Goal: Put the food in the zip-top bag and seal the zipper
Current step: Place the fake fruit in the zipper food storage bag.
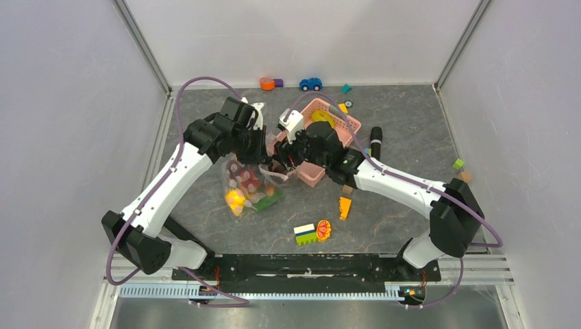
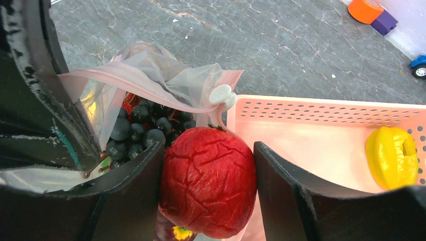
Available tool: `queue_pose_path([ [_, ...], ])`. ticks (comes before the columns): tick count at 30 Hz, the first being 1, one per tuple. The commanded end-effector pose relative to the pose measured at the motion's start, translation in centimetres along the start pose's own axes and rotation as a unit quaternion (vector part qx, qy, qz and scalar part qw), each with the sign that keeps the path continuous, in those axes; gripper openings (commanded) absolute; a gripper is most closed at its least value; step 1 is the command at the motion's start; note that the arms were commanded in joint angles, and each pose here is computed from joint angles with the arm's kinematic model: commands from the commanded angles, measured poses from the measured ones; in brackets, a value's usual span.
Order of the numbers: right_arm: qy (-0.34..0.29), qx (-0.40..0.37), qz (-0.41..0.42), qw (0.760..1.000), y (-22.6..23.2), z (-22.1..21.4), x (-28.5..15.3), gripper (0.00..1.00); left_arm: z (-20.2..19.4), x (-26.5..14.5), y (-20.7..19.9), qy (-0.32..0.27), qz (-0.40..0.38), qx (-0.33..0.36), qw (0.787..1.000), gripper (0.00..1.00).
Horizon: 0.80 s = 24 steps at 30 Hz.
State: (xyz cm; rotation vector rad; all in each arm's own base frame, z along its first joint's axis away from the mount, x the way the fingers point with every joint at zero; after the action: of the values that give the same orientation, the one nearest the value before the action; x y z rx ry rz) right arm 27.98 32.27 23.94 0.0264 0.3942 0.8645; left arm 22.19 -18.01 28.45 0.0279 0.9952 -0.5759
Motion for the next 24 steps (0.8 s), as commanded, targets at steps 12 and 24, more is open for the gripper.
queue_pose_path([
  [12, -0.065, -0.014, 0.076, 0.995, 2.5, 3.5, -2.9, 0.98, 1.2, -1.8, -0.3, -0.06, -0.05, 0.003, 0.997, 0.02],
  [24, -0.088, -0.031, 0.018, 0.996, 1.4, 5.0, -7.2, 0.98, 1.5, -2.1, 0.1, -0.068, -0.047, -0.009, 0.997, 0.02],
])
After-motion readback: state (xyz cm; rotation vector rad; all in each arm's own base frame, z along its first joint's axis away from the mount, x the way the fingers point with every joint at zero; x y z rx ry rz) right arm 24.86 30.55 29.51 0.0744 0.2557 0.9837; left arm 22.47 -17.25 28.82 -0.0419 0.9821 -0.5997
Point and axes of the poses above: each gripper's point midway between its finger pads, its own x axis out along the fingers, its own y axis along the line the jaws close on, z = x × y, the point moved 6 cm from there along -x, back along the fingers, and after that the axes turned 13 degrees about x, right-handed, at the moved point
